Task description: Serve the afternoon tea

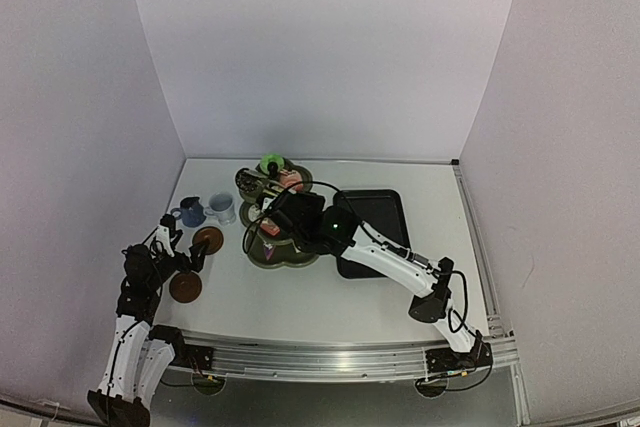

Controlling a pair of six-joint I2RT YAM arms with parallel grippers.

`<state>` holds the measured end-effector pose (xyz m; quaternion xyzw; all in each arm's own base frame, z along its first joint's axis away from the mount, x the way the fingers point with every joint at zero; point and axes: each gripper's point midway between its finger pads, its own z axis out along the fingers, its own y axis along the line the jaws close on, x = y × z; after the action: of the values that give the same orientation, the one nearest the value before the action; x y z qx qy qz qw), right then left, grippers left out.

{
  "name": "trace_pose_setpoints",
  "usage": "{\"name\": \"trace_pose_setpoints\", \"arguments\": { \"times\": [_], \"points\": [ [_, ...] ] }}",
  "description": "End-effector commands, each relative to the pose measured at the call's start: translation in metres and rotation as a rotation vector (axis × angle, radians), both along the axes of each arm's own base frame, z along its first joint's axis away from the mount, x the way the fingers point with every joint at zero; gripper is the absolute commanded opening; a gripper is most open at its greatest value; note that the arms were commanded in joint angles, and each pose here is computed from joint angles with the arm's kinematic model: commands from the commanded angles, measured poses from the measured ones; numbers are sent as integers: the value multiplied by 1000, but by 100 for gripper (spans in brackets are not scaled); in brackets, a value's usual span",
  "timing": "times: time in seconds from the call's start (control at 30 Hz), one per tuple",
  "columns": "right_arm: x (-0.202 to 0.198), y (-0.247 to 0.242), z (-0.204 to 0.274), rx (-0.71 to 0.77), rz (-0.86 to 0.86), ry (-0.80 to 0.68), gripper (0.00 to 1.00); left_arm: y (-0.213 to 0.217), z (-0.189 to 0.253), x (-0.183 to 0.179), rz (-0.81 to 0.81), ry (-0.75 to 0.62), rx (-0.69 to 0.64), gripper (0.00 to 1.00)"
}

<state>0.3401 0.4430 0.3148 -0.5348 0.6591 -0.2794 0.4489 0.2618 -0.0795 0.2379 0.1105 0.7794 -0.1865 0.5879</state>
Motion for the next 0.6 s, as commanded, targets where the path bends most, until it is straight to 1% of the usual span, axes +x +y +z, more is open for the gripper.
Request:
{"name": "trace_pose_setpoints", "arguments": {
  "times": [0.0, 0.2, 0.33, 0.47, 0.57],
  "points": [
    [1, 1, 8, 24, -18, -35, 24, -1, 4, 0, -4, -19, -15, 99],
    [1, 2, 11, 35, -15, -38, 24, -1, 4, 0, -6, -18, -18, 99],
    [2, -1, 8, 5, -26, -48, 25, -1, 4, 0, -5, -18, -18, 99],
    [1, -3, 14, 22, -25, -48, 27, -1, 5, -1, -6, -21, -17, 99],
    [-1, -6, 16, 13, -18, -45, 27, -3, 13, -1, -28, -53, 8, 99]
  ]
}}
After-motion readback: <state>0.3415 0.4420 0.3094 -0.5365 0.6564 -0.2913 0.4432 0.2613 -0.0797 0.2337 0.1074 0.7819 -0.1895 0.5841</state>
